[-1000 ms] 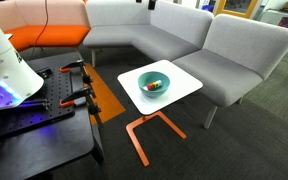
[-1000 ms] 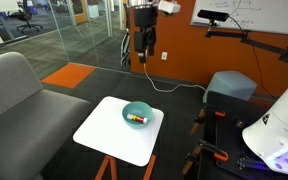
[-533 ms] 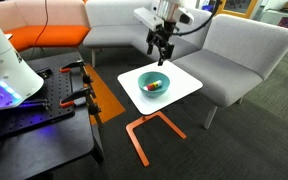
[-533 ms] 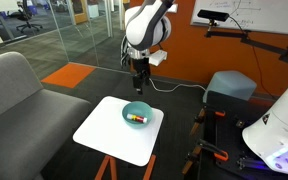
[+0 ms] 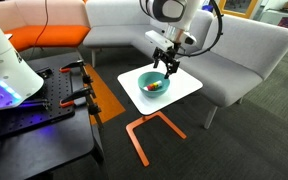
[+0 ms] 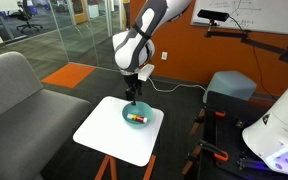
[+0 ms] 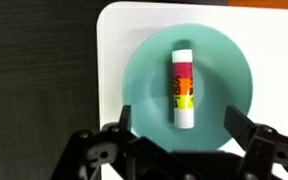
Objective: Take the bottle out of the bowl and put it on the table
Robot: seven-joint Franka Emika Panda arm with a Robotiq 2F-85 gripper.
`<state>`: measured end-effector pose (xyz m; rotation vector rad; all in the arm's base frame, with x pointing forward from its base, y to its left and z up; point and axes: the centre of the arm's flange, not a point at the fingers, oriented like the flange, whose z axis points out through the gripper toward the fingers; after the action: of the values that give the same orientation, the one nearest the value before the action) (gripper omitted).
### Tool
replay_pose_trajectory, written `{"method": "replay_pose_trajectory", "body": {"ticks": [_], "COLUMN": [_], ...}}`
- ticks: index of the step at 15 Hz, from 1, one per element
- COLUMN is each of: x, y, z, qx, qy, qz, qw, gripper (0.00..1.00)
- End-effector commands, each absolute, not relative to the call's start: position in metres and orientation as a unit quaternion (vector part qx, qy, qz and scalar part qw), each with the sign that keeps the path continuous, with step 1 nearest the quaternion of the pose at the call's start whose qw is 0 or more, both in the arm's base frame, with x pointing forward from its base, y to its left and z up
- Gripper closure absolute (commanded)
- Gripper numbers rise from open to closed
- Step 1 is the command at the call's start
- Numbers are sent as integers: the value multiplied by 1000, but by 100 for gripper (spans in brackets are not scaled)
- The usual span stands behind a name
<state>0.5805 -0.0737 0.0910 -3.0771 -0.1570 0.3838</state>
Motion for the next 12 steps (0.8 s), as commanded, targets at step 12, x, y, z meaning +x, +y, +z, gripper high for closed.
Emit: {"method": "replay_pose_trajectory", "body": {"ticks": [12], "x": [572], "y": [-59], "z": [16], "qx": [-993], "qy": [-63], "qz": [94], "qw": [28], "gripper": [0]}}
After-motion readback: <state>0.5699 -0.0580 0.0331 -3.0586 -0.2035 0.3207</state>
